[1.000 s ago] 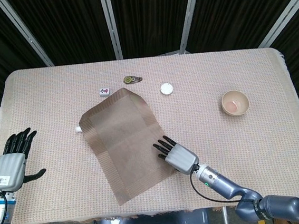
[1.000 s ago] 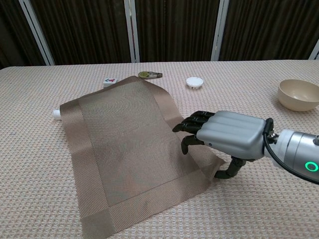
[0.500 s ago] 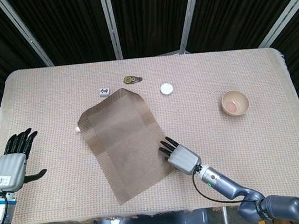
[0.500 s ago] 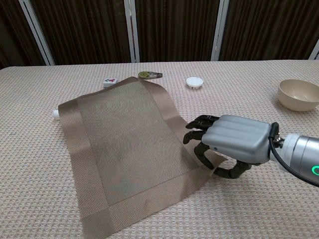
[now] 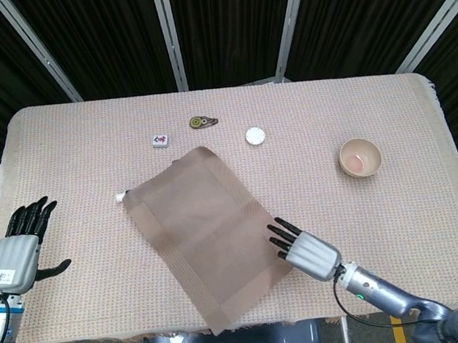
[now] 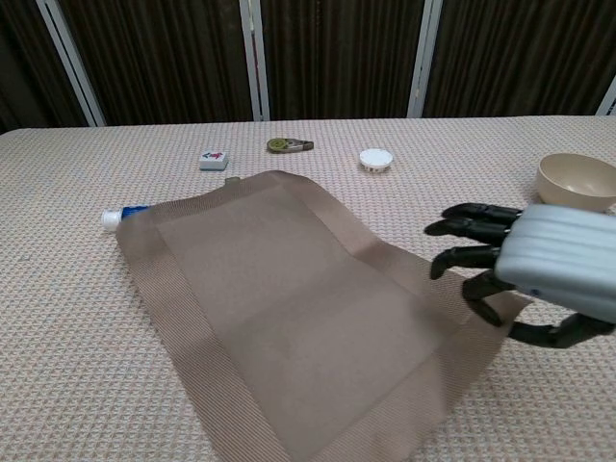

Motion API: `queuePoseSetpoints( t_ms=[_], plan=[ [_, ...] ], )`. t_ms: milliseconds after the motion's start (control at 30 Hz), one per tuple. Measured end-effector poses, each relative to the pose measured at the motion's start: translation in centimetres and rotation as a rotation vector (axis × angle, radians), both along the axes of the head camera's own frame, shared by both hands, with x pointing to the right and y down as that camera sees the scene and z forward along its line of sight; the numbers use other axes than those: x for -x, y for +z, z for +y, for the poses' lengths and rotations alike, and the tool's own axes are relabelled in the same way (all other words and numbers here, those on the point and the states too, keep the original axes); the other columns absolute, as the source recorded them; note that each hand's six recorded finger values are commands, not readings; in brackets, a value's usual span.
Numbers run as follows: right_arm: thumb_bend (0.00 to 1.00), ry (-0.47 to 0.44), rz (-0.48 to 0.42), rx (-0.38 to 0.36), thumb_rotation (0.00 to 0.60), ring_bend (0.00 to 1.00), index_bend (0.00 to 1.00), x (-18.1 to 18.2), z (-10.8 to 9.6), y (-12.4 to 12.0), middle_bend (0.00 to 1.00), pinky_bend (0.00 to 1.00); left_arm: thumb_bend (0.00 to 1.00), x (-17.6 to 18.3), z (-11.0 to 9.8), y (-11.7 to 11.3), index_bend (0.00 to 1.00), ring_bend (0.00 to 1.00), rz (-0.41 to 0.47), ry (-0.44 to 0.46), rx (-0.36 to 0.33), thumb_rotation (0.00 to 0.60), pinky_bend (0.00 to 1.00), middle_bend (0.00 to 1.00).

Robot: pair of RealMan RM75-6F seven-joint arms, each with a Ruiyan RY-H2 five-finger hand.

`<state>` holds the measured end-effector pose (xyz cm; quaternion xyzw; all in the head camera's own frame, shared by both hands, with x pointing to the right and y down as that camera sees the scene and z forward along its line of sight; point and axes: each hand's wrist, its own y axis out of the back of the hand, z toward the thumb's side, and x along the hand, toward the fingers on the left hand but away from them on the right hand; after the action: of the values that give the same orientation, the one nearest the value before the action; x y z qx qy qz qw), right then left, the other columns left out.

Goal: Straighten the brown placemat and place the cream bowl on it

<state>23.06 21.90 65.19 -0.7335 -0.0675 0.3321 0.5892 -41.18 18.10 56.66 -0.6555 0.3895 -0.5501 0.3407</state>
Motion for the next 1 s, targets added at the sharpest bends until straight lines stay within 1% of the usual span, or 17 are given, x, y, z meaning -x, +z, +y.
queuePoseSetpoints(
  t_ms=[67,100,167,200,300,367,400,533,567,600,667,700,733,833,867,933,1000],
  plan=[
    [0.36,-0.046,0.039,-0.075,0.600,0.00,0.77,-2.4,-0.3,-1.3,0.22,0.00,0.00,-0.2,0.0,0.1,0.00,0.00,0.007,0.006,0.006,0.600,0.00,0.00],
    [0.35,-0.081,0.076,-0.129,0.600,0.00,0.77,-4.1,-0.6,-2.1,0.22,0.00,0.00,-0.3,0.1,0.1,0.00,0.00,0.010,0.010,0.008,0.600,0.00,0.00],
    [0.34,-0.134,0.149,-0.202,0.600,0.00,0.77,-6.7,-1.3,-3.1,0.22,0.00,0.00,-0.5,0.1,0.1,0.00,0.00,0.015,0.015,0.011,0.600,0.00,0.00],
    [0.33,-0.167,0.202,-0.245,0.600,0.00,0.77,-8.2,-1.8,-3.5,0.22,0.00,0.00,-0.6,0.1,0.1,0.00,0.00,0.017,0.018,0.013,0.600,0.00,0.00],
    [0.32,-0.240,0.325,-0.333,0.600,0.00,0.77,-10.8,-3.5,-3.6,0.22,0.00,0.00,-0.8,0.3,0.3,0.00,0.00,0.021,0.027,0.022,0.600,0.00,0.00],
    [0.31,-0.282,0.379,-0.378,0.600,0.00,0.78,-11.5,-5.0,-3.5,0.22,0.00,0.00,-0.9,0.3,0.4,0.00,0.00,0.019,0.029,0.023,0.600,0.00,0.00],
    [0.31,-0.297,0.388,-0.397,0.600,0.01,0.78,-11.4,-5.6,-3.5,0.22,0.00,0.00,-0.9,0.3,0.4,0.00,0.00,0.018,0.030,0.023,0.600,0.00,0.00],
    [0.30,-0.356,0.382,-0.481,0.600,0.00,0.77,-9.4,-8.4,-3.2,0.22,0.00,0.00,-0.8,0.4,0.5,0.00,0.00,0.012,0.027,0.026,0.600,0.00,0.00],
    [0.28,-0.367,0.378,-0.499,0.600,0.00,0.73,-8.8,-9.0,-3.0,0.21,0.00,0.00,-0.7,0.4,0.6,0.00,0.00,0.009,0.026,0.027,0.600,0.00,0.00],
    [0.24,-0.378,0.376,-0.524,0.600,0.00,0.60,-7.9,-9.9,-2.7,0.18,0.00,0.00,-0.6,0.5,0.6,0.00,0.00,0.006,0.023,0.028,0.600,0.00,0.00],
    [0.07,-0.393,0.380,-0.566,0.600,0.00,0.14,-6.5,-11.4,-2.2,0.05,0.00,0.00,-0.4,0.5,0.6,0.00,0.00,0.001,0.018,0.028,0.600,0.00,0.00],
    [0.03,-0.395,0.383,-0.585,0.600,0.00,0.03,-6.1,-12.0,-2.0,0.02,0.00,0.00,-0.4,0.5,0.6,0.00,0.00,0.000,0.015,0.028,0.600,0.00,0.00],
    [0.00,-0.392,0.389,-0.603,0.600,0.00,0.00,-5.8,-12.5,-2.0,0.00,0.00,0.00,-0.3,0.5,0.6,0.00,0.00,-0.002,0.013,0.027,0.600,0.00,0.00],
    [0.00,-0.358,0.410,-0.660,0.600,0.00,0.00,-5.4,-13.6,-2.1,0.00,0.00,0.00,-0.1,0.5,0.6,0.00,0.00,-0.006,0.009,0.027,0.600,0.00,0.00],
    [0.00,-0.343,0.410,-0.690,0.600,0.00,0.00,-5.2,-13.9,-2.5,0.00,0.00,0.00,-0.1,0.5,0.6,0.00,0.00,-0.007,0.009,0.028,0.600,0.00,0.00],
    [0.00,-0.318,0.398,-0.736,0.600,0.00,0.00,-4.9,-14.3,-3.2,0.00,0.00,0.00,-0.1,0.6,0.7,0.00,0.00,-0.007,0.010,0.031,0.600,0.00,0.00],
    [0.00,-0.280,0.362,-0.779,0.600,0.00,0.00,-4.6,-14.6,-4.4,0.00,0.00,0.00,-0.1,0.7,0.7,0.00,0.00,-0.006,0.014,0.033,0.600,0.00,0.00]
  ],
)
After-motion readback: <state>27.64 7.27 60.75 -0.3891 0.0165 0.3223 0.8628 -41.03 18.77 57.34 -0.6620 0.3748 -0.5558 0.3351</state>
